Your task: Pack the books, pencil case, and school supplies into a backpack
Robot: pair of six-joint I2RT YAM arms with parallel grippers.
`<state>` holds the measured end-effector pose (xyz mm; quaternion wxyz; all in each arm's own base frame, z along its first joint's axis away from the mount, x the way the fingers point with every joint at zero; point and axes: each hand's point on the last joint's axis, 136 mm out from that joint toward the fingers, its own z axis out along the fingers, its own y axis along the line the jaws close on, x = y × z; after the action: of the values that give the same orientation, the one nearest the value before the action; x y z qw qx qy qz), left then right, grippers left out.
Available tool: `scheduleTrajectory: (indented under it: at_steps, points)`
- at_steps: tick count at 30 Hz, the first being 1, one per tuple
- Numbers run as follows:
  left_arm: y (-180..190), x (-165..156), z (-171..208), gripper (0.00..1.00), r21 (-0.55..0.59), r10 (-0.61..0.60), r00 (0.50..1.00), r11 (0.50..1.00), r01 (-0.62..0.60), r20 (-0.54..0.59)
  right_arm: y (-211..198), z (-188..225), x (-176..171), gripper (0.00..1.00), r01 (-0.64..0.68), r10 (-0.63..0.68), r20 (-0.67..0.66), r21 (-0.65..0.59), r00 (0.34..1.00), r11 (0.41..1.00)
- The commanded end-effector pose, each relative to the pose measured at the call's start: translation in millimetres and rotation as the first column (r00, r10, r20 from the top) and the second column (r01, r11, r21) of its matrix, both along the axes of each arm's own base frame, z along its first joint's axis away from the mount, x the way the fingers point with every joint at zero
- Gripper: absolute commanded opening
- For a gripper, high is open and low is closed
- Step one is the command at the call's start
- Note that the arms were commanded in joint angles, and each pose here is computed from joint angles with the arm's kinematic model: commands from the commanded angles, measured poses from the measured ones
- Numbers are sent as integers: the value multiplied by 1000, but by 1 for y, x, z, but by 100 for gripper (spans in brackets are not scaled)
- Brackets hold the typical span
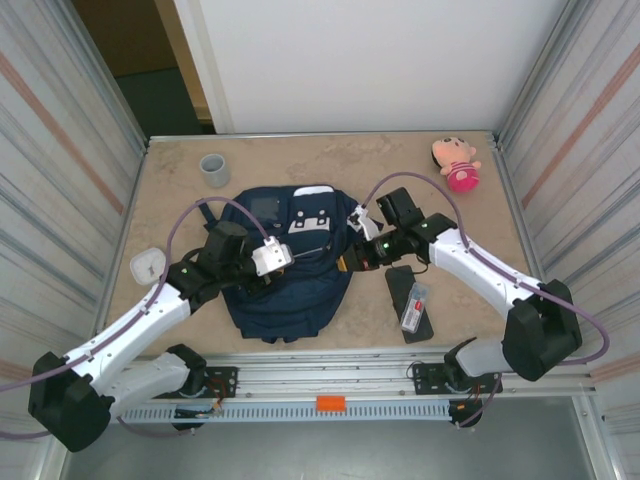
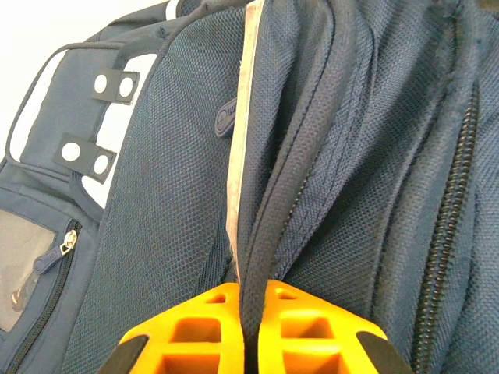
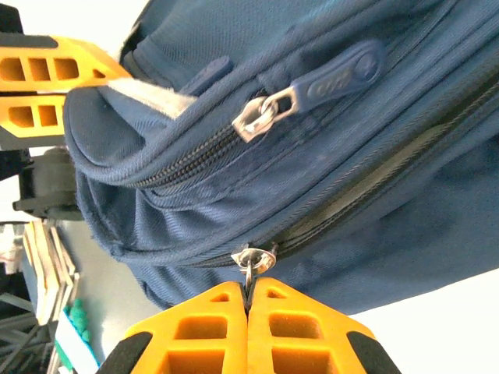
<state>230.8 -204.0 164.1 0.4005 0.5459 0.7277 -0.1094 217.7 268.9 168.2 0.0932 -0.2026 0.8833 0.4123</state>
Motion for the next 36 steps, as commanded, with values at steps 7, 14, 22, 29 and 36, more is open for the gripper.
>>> scheduleTrajectory:
  at_steps: [7,14,22,29,36]
  points:
    - [-9,14,37,0,-111,36,995,994,-26,89,7,-11,1,13,80,-79,-14,54,997,995]
    - [-9,12,42,0,-142,43,994,990,-27,105,7,-12,2,20,119,-119,-1,108,993,987]
    - [8,35,33,0,-81,201,974,978,-193,107,-15,-3,7,0,203,-203,83,13,976,979]
    - [25,51,23,0,-22,333,938,943,-332,100,-9,14,9,0,161,-157,145,-12,977,987]
    - [6,55,36,0,-143,354,934,928,-344,51,56,39,-20,0,-36,26,136,72,990,997]
